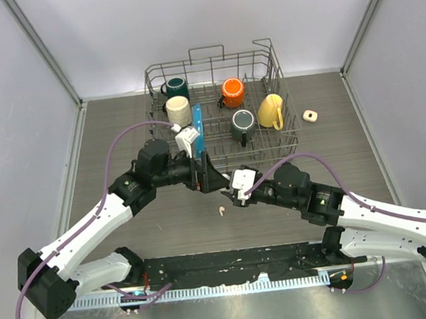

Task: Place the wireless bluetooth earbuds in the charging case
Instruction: Pick up the charging case at the center of the board.

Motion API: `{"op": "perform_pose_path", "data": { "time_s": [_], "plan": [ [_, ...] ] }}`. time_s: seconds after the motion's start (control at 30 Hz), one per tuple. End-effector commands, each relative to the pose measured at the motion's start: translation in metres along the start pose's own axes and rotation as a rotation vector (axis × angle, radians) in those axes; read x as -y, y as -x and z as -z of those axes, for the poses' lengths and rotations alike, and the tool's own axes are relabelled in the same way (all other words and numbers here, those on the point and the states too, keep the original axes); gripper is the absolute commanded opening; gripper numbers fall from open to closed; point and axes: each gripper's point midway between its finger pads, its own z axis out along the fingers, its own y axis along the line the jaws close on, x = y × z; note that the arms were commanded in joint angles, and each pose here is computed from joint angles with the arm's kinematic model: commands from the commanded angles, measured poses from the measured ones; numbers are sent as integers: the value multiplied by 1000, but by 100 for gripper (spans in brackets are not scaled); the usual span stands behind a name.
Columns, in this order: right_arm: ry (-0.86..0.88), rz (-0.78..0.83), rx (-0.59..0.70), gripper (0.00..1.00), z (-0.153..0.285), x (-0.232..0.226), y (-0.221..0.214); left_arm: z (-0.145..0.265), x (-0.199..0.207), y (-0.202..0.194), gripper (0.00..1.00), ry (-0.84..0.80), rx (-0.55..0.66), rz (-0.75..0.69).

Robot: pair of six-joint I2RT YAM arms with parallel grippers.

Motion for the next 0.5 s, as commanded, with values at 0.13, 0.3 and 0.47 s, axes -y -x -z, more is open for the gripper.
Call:
{"op": "perform_pose_path", "data": {
  "time_s": [0.13,0.3,0.47],
  "plan": [
    [-48,-4,90,1,2,10,23,-8,22,16,73,-73,47,-55],
    [-53,-5,96,1,3,11,24,-10,27,16,60,-89,52,-63],
    [-57,-6,92,1,3,12,23,-12,30,14,46,-107,40,-66]
  ]
}}
